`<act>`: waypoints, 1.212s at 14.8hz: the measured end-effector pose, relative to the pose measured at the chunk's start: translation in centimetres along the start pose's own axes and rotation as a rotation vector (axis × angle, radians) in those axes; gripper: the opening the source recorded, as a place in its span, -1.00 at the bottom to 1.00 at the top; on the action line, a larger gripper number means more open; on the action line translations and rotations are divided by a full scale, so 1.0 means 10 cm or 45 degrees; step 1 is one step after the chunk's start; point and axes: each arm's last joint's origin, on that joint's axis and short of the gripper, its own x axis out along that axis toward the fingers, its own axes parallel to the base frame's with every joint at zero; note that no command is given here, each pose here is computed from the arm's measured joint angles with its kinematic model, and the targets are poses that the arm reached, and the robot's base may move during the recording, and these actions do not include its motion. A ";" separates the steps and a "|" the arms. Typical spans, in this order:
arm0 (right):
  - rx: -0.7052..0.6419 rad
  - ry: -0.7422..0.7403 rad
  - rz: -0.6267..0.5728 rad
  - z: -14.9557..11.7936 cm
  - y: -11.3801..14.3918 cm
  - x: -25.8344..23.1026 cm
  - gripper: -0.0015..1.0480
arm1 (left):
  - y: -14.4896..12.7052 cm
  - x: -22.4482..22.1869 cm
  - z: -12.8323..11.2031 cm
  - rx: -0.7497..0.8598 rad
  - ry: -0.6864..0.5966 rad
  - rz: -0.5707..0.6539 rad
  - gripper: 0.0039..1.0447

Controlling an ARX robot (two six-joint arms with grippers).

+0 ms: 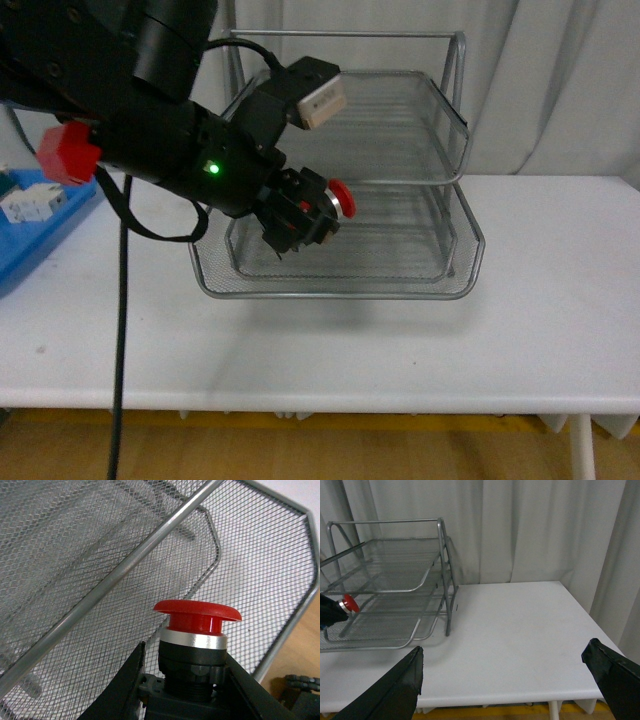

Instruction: Place button on rack with both arms

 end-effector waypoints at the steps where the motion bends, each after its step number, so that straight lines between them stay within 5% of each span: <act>1: 0.000 0.000 0.000 0.00 0.00 0.00 0.87 | 0.00 0.11 -0.03 0.019 0.030 -0.003 -0.31; 3: 0.000 0.000 0.000 0.00 0.00 0.00 0.87 | 0.03 0.22 -0.09 0.013 0.071 0.000 -0.31; 6: 0.000 0.000 0.000 0.00 0.00 0.00 0.87 | 0.07 0.14 -0.04 0.014 0.020 0.005 0.34; 9: 0.000 0.000 0.000 0.00 0.00 0.00 0.87 | 0.20 -0.51 0.03 -0.037 -0.201 0.069 0.91; 10: 0.000 0.000 0.000 0.00 0.00 0.00 0.87 | 0.36 -0.79 -0.02 -0.088 -0.317 0.196 0.86; 11: 0.000 0.000 0.000 0.00 0.00 0.00 0.87 | 0.52 -1.00 -0.11 -0.155 -0.469 0.524 0.77; 12: 0.000 -0.001 0.001 0.00 0.00 0.00 0.87 | 0.52 -1.11 -0.35 -0.302 -0.557 0.875 0.53; 13: 0.000 0.000 0.004 0.00 0.00 0.00 0.87 | 0.29 -1.15 -0.65 -0.420 -0.600 1.030 0.22; 16: 0.000 0.000 0.004 0.00 0.00 0.00 0.87 | -0.12 -1.59 -0.76 -0.405 -0.796 1.082 -0.54; 18: 0.000 0.000 0.004 0.00 0.00 0.00 0.87 | -0.32 -1.66 -1.07 -0.462 -0.712 1.068 -0.97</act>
